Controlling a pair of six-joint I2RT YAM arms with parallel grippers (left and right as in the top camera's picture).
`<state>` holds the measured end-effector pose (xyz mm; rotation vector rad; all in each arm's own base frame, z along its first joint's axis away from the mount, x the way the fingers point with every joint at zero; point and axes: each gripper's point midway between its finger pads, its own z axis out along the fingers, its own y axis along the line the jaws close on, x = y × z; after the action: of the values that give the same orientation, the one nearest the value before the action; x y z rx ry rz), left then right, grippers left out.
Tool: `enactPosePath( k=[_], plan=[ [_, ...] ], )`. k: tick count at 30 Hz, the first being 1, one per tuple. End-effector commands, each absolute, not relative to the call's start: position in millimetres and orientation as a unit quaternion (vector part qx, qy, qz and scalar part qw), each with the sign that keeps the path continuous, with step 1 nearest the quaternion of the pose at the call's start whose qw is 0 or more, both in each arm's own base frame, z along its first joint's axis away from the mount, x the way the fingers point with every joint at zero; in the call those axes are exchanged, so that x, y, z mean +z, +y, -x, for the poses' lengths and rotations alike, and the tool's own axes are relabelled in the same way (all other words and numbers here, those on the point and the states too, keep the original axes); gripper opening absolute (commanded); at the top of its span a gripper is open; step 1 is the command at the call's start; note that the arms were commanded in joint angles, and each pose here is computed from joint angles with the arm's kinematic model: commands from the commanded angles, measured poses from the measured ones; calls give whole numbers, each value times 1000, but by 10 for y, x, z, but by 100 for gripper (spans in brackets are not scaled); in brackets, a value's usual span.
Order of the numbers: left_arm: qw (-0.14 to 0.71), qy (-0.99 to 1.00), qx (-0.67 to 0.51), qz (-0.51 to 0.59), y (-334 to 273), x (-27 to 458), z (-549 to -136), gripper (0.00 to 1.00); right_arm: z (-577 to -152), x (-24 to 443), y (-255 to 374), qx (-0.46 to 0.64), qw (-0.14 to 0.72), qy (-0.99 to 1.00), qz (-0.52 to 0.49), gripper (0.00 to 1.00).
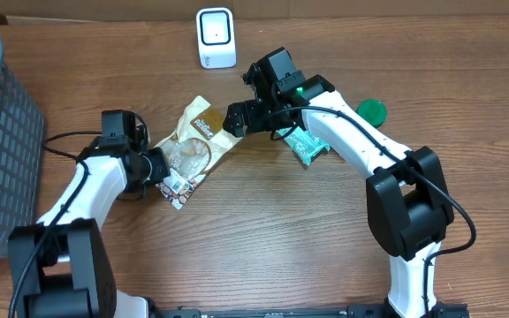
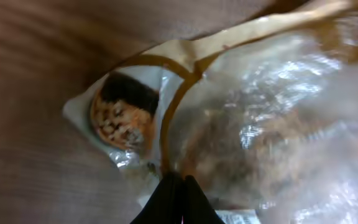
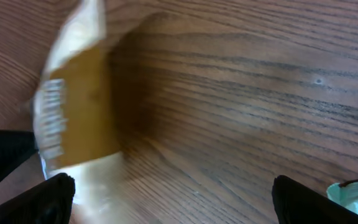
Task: Scan the item barcode
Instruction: 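Push the pouch into the right gripper and close the right gripper on it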
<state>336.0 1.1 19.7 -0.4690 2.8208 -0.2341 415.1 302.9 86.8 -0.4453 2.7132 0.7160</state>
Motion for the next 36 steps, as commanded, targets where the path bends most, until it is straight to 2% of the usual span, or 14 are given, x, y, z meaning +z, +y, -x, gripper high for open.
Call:
enactPosePath(
  k=[1,6,14,23,31,36],
  plan=[
    [142,978,-70,132,19,47,-3406,4,-4167,971,3141,261,160,938,162,99],
    [186,972,-51,132,108,100,-3606,4,-4094,966,3262,263,159,935,175,99],
    [178,975,-23,134,196,77,-3554,4,-4110,991,3365,272,170,929,182,99],
    [178,975,-22,134,200,74,-3552,4,-4065,675,3258,314,90,936,128,97],
    [178,975,-22,134,201,76,-3552,4,-3954,424,3126,295,38,950,94,93],
    [188,976,-18,110,226,374,-3635,4,-3968,420,3089,294,37,951,90,93]
  ],
)
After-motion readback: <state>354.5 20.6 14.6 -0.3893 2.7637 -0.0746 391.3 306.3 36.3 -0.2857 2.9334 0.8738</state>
